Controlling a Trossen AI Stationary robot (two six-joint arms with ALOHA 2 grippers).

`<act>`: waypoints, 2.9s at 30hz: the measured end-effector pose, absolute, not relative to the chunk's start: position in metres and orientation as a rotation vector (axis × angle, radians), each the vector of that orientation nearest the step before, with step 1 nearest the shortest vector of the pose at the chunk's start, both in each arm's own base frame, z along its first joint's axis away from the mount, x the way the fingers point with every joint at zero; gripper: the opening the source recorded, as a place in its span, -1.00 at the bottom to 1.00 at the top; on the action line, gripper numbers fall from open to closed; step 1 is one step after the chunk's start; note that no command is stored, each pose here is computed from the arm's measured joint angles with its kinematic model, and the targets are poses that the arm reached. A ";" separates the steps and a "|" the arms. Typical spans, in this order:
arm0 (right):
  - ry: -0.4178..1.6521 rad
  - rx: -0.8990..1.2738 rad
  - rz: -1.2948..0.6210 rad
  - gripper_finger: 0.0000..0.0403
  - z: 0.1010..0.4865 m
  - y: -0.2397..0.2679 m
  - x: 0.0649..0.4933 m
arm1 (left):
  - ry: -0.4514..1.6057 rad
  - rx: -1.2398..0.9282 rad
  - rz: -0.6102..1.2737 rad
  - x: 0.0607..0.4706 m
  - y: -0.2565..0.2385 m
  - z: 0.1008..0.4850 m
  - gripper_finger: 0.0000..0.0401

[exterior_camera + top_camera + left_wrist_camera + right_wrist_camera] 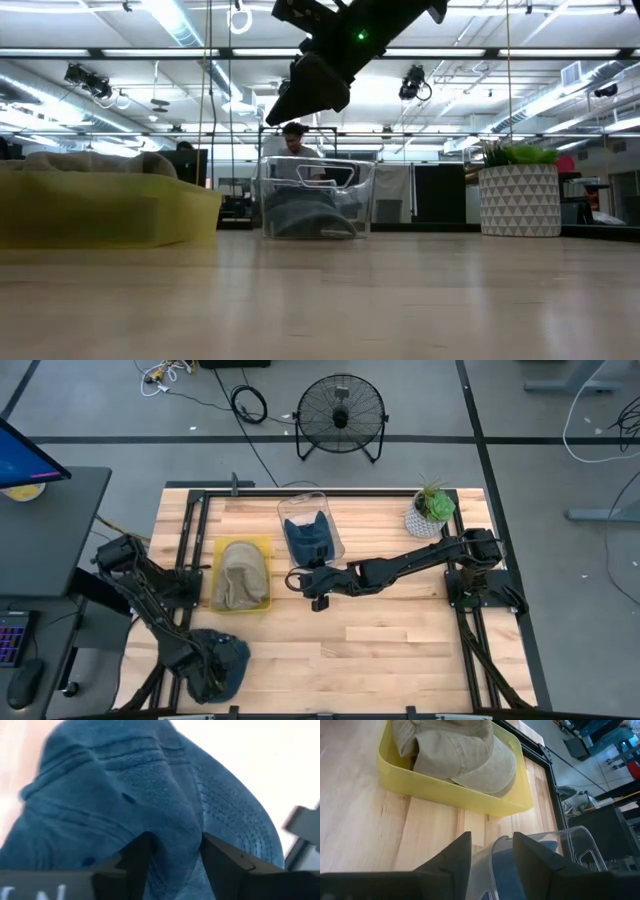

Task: Pick & Place hat
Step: Put the blue cap into the transparent bin

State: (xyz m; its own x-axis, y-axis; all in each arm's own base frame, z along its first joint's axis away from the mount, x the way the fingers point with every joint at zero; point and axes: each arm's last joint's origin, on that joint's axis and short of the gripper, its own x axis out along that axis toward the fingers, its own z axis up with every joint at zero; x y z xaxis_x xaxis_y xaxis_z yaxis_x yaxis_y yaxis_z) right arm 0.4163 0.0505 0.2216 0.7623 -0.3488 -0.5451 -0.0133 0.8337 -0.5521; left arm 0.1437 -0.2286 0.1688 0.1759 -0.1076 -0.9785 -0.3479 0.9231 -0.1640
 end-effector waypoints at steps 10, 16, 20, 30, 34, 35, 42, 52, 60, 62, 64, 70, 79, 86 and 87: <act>0.659 -0.515 -0.071 -0.26 0.222 0.055 0.418 | 1.305 -0.348 0.082 0.176 -0.213 0.175 -0.93; 0.524 -0.416 0.184 -0.26 0.229 0.077 0.421 | 1.238 -0.376 0.100 0.203 -0.194 0.176 -0.94; 0.451 -0.358 0.360 -0.26 0.233 0.094 0.420 | 1.153 -0.348 0.046 0.224 -0.184 0.180 -0.97; 0.482 -0.333 0.470 -0.15 0.229 0.120 0.411 | 0.958 -0.262 0.019 0.265 -0.148 0.188 -0.93; 0.498 -0.332 0.464 0.03 0.228 0.122 0.409 | 0.870 -0.188 -0.039 0.277 -0.141 0.193 -0.96; 0.507 -0.338 0.444 0.08 0.228 0.122 0.409 | 0.848 -0.168 -0.054 0.280 -0.140 0.195 -0.96; 0.660 -0.353 0.382 0.28 0.217 0.114 0.403 | 0.778 -0.038 -0.104 0.287 -0.134 0.199 -0.93; 0.807 -0.271 0.332 0.12 0.209 0.107 0.396 | 0.687 0.174 -0.132 0.292 -0.133 0.204 -0.94; 0.819 -0.227 0.314 -0.48 0.209 0.107 0.395 | 0.686 0.139 -0.114 0.293 -0.131 0.204 -0.91; 0.828 -0.227 0.314 -0.68 0.208 0.107 0.395 | 0.685 0.140 -0.110 0.293 -0.131 0.204 -0.90; 0.838 -0.206 0.303 -0.88 0.207 0.107 0.394 | 0.680 0.129 -0.104 0.294 -0.131 0.204 -0.87; 0.896 -0.158 0.272 -0.86 0.203 0.109 0.390 | 0.680 0.093 -0.081 0.294 -0.131 0.204 -0.61; 1.038 -0.126 0.283 -0.95 0.204 0.134 0.366 | 0.661 0.103 -0.057 0.295 -0.131 0.206 -0.19; 1.117 -0.185 0.092 -0.95 0.240 0.138 0.324 | 0.660 0.114 -0.031 0.295 -0.130 0.206 -0.15; 1.111 -0.195 0.048 -0.95 0.247 0.135 0.318 | 0.661 0.115 -0.031 0.295 -0.130 0.206 -0.14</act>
State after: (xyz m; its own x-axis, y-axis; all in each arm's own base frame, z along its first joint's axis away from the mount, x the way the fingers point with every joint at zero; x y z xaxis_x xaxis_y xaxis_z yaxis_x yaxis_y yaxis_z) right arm 0.3176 0.1353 0.2473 0.4451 -0.0590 -0.8935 -0.1353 0.9820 -0.1322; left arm 0.2945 -0.1297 0.2061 0.7894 0.0073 -0.6138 0.0656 0.9932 0.0961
